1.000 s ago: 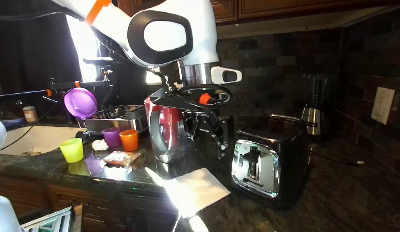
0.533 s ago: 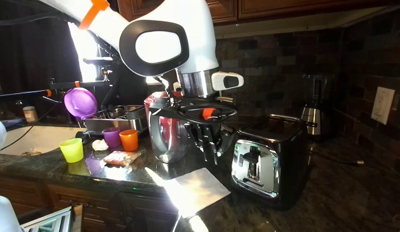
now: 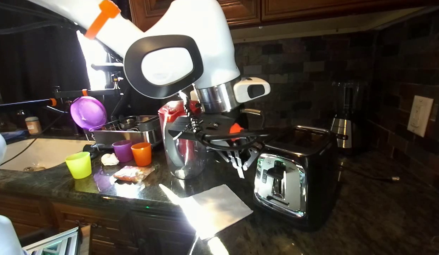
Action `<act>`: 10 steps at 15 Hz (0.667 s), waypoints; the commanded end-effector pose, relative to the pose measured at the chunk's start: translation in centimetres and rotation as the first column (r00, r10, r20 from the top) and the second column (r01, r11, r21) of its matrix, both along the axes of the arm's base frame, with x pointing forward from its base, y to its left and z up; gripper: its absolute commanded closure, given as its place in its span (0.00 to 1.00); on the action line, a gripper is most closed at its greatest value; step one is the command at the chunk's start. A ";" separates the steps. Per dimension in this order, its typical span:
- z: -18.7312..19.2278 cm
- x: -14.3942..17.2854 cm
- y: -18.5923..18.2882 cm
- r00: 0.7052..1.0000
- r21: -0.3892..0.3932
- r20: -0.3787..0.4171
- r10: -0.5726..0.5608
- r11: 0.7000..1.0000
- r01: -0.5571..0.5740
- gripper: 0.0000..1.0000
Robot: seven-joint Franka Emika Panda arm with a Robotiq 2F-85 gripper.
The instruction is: Press a button on the toaster.
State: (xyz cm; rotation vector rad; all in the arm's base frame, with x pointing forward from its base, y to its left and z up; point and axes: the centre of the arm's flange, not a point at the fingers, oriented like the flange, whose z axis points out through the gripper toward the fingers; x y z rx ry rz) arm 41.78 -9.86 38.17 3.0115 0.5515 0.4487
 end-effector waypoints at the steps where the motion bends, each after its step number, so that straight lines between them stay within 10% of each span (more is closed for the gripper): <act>1: -1.1 -0.6 -0.3 0.999 0.015 0.051 0.010 1.000 -0.011 1.00; 10: -1.9 -0.5 -0.4 0.993 0.026 0.116 -0.003 1.000 0.000 1.00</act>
